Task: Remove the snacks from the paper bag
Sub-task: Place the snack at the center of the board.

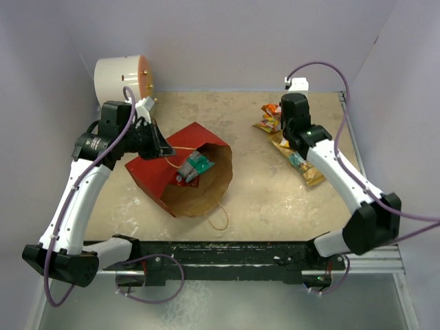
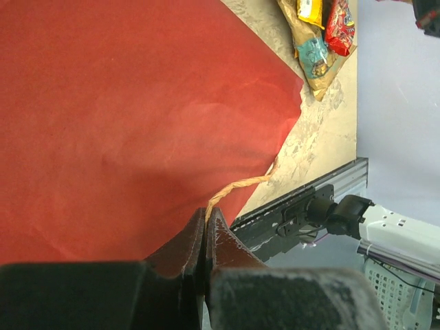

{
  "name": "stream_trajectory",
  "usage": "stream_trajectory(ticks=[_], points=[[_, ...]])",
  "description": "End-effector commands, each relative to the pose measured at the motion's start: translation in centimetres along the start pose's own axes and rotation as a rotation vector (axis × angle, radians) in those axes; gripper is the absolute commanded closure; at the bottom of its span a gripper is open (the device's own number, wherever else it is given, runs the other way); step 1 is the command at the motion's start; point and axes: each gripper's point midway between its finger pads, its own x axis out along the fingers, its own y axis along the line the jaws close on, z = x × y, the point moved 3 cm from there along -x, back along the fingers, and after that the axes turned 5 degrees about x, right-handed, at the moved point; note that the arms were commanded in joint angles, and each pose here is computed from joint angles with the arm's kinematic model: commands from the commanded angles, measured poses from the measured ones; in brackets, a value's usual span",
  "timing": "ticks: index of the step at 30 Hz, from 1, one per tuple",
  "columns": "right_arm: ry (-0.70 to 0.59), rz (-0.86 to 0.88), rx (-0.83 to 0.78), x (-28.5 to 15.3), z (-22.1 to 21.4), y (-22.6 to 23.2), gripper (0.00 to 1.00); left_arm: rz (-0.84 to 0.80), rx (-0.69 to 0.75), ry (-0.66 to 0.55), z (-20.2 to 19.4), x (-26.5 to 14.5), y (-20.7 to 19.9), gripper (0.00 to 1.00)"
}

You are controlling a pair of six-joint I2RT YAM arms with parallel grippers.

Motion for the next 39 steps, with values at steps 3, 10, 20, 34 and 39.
stream_trajectory(ticks=[3, 10, 20, 34, 39], points=[[-0.031, -0.109, 0.002, 3.4, 1.8, -1.5, 1.0, -0.052, 0.11, -0.065, 2.0, -0.3, -1.2, 1.0], [0.019, -0.214, -0.173, 4.9, -2.1, -3.0, 1.0, -0.051, 0.152, -0.059, 1.7, -0.3, -1.0, 1.0], [0.137, -0.148, -0.221, 6.1, -7.1, -1.8, 0.82, -0.066, 0.171, -0.047, 2.2, 0.2, -1.1, 1.0], [0.097, 0.195, -0.054, -2.2, -3.7, -0.8, 0.31, -0.104, 0.08, -0.06, 1.3, -0.3, -1.8, 1.0], [0.143, 0.478, -0.004, -8.2, -5.2, 1.7, 0.3, -0.144, 0.015, -0.045, 1.0, -0.4, -2.5, 1.0]])
